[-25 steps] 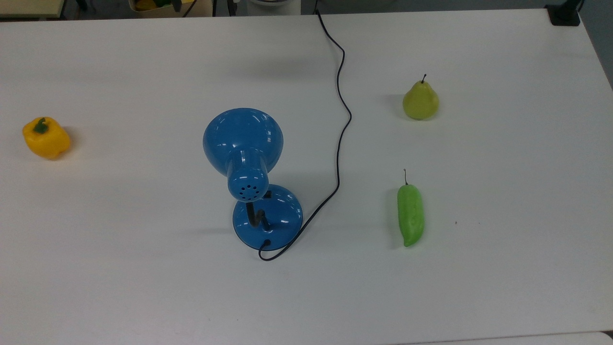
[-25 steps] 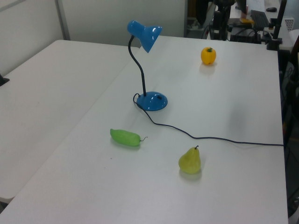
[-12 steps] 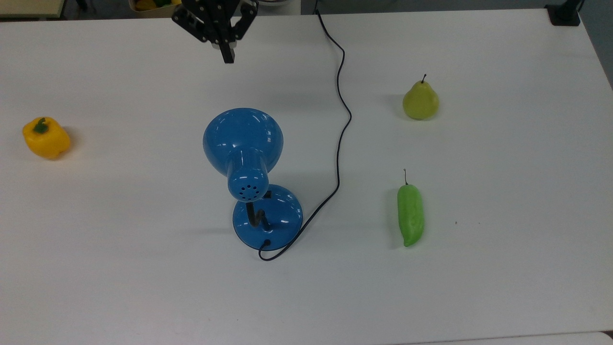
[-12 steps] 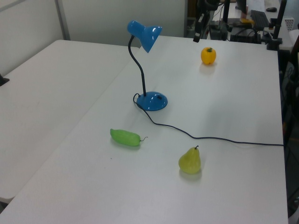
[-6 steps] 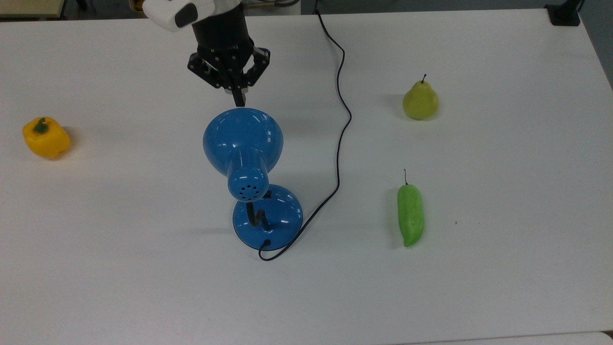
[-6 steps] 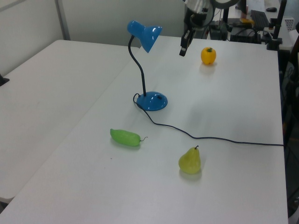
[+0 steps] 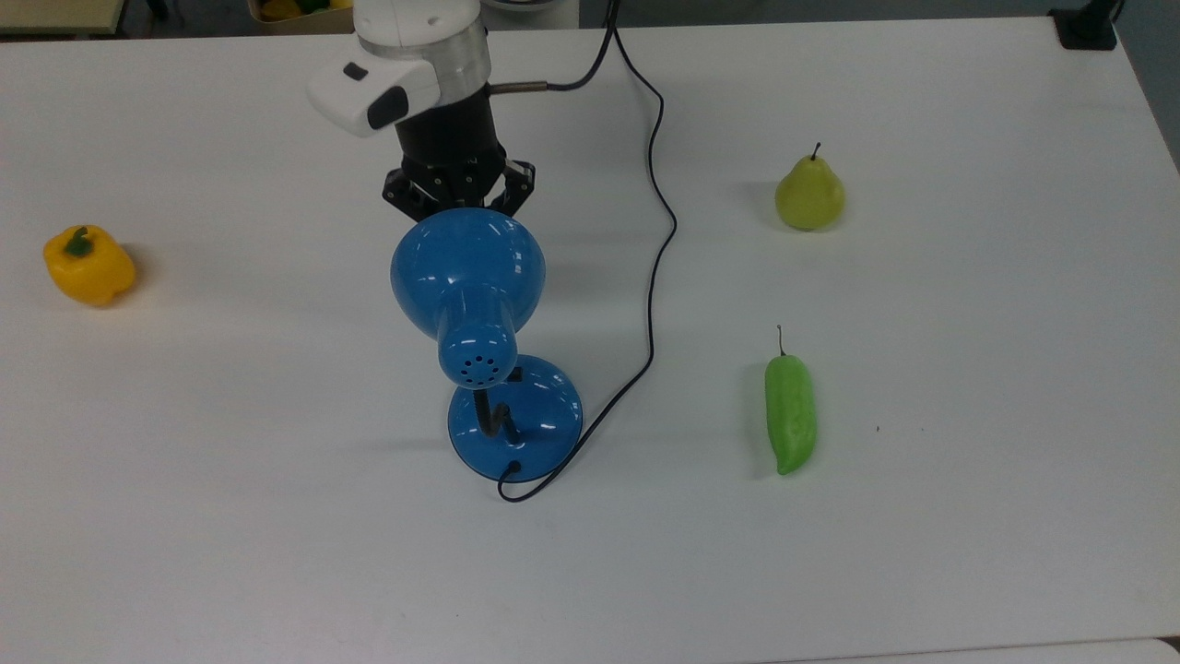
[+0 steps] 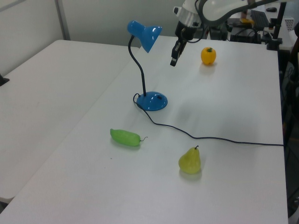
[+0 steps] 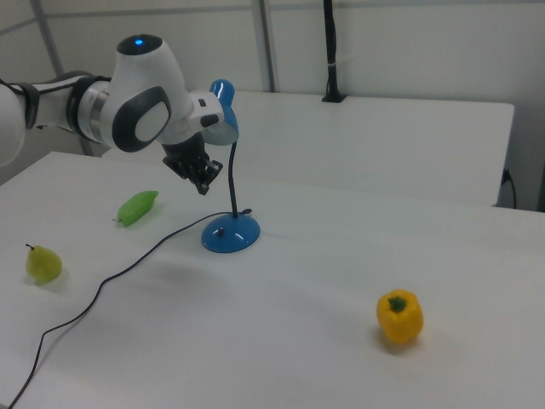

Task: Turn on desk lamp
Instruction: 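Move the gripper over the lamp shade toward the round blue base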

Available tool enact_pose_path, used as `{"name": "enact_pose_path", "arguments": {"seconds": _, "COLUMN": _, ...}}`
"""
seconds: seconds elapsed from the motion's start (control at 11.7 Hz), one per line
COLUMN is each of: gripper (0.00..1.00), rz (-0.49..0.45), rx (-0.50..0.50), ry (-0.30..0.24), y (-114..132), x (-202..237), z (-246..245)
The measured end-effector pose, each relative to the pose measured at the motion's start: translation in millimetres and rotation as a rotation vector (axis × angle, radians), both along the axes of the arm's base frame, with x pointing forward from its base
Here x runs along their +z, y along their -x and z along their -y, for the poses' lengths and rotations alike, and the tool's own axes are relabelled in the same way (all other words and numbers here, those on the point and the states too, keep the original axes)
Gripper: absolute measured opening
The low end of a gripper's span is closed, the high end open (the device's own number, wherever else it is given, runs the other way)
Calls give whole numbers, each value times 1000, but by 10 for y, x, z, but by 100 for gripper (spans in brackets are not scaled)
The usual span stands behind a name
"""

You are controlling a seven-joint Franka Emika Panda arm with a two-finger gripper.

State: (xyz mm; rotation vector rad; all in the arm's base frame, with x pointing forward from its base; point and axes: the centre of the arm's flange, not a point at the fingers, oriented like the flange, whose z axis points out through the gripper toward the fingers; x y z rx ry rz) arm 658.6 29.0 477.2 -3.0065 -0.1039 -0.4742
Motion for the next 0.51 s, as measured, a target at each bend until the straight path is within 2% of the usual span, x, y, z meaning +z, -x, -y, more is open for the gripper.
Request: {"name": "enact_pose_path", "arguments": {"seconds": 0.51, "gripper": 1, "rz": -23, "rx": 17, "ry": 10, "y": -146, "x": -514, "z": -163}}
